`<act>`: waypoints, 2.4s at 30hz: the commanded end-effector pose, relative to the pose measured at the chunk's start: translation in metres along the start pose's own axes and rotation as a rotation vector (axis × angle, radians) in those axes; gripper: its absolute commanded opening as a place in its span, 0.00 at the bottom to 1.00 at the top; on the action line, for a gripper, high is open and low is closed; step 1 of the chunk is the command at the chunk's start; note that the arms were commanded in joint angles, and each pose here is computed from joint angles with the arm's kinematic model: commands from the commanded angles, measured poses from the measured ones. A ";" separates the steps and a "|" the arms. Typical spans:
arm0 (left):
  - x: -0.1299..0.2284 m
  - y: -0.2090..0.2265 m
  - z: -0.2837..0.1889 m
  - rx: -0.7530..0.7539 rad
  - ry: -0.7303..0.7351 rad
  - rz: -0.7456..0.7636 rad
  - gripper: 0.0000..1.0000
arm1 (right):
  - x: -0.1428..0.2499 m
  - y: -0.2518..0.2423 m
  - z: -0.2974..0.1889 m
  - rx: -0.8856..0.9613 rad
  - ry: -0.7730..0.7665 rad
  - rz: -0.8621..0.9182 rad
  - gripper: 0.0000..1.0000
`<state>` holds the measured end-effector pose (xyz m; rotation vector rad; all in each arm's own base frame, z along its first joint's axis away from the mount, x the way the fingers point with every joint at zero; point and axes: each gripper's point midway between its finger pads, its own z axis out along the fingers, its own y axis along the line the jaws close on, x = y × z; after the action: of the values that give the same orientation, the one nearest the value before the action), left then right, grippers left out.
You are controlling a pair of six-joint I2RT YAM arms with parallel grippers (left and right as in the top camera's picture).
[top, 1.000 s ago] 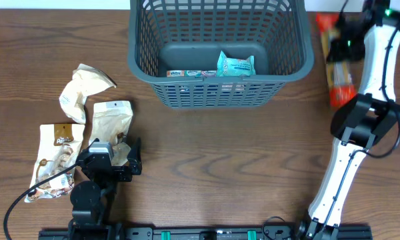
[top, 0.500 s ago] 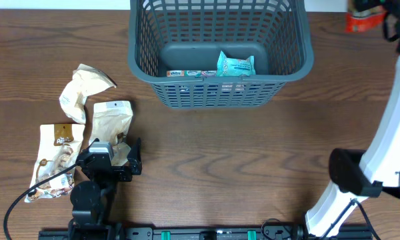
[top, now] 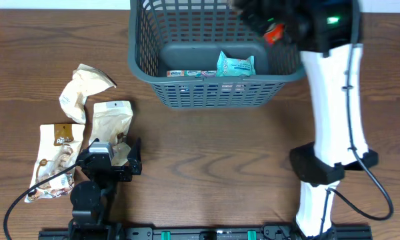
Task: Pack container
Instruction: 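Lift the spaghetti package into the basket and open the right gripper, then move the left gripper to the beige paper pouches and grasp one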
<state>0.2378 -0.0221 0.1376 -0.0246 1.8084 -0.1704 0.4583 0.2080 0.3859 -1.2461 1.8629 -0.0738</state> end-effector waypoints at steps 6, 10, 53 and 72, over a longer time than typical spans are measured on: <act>0.014 0.000 0.003 0.005 0.034 -0.010 0.99 | 0.013 0.045 0.067 -0.142 0.090 -0.168 0.01; 0.014 0.000 0.003 0.005 0.034 -0.010 0.99 | 0.051 0.067 0.110 -0.242 0.209 -0.152 0.01; -0.161 0.030 -0.019 -0.322 0.562 -0.046 0.99 | 0.275 -0.147 -0.164 0.459 0.284 1.093 0.99; -0.086 0.040 0.025 -0.344 1.091 -0.040 0.99 | 0.406 -0.087 -0.009 0.095 0.683 1.307 0.99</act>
<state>0.2821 0.0228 0.2068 -0.2516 2.9174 0.1462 0.4625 -0.1585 0.1983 0.2761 2.8285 0.1153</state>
